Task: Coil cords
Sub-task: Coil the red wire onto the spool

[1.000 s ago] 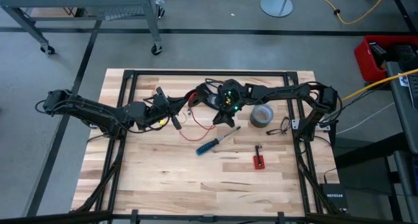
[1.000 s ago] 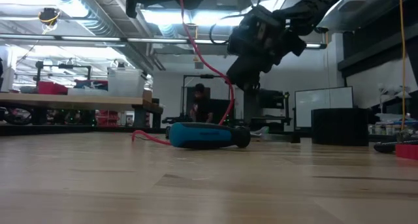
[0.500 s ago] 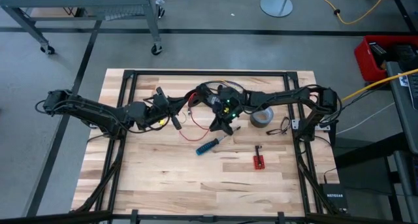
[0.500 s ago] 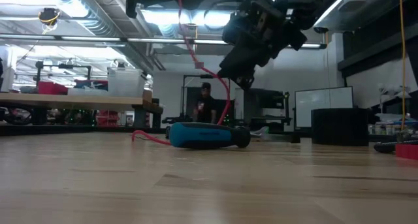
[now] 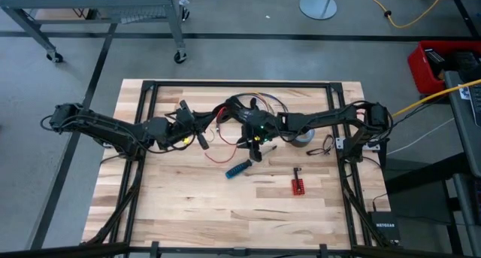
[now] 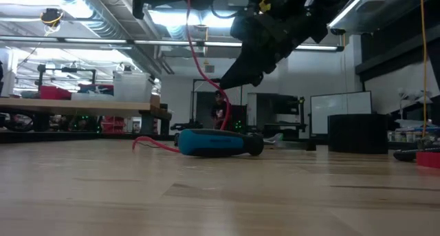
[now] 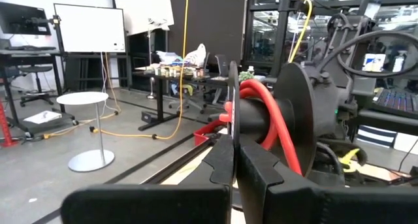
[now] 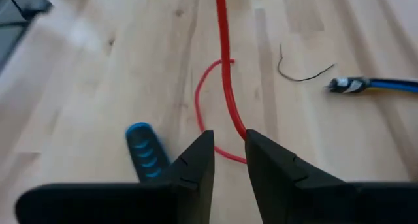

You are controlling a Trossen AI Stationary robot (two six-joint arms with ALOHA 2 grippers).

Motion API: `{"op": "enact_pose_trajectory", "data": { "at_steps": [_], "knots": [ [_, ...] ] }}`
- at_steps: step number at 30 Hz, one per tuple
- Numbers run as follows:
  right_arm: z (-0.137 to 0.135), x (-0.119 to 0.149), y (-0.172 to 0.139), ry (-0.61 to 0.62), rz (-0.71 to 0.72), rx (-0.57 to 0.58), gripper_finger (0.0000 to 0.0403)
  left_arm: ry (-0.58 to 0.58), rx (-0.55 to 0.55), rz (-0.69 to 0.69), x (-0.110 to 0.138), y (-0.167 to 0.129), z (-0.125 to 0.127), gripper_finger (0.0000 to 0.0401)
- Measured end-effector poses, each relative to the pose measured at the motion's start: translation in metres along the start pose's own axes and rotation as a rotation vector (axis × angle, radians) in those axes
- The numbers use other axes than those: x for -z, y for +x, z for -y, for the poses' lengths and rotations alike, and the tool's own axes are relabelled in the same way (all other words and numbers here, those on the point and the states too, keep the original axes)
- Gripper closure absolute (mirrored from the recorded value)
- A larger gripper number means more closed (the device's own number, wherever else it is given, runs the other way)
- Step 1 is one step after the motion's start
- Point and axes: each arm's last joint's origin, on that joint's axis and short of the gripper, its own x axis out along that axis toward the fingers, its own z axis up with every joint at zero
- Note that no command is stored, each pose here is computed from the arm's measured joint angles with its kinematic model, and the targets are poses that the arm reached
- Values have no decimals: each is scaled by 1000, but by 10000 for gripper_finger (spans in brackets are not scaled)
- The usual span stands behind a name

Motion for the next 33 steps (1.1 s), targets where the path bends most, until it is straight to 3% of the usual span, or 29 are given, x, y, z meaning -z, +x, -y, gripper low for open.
{"op": "enact_pose_trajectory", "data": {
  "at_steps": [10, 29, 33],
  "knots": [
    [-5, 0, 2, -81, -9, 190, 311, 0, 1, 0, 0, 0, 0, 401],
    [-2, 8, 17, -78, -22, 159, 311, 0, 0, 0, 0, 0, 0, 401],
    [-2, 6, 17, -81, -3, 165, 330, -1, 0, 0, 0, 0, 0, 401]
  ]
}}
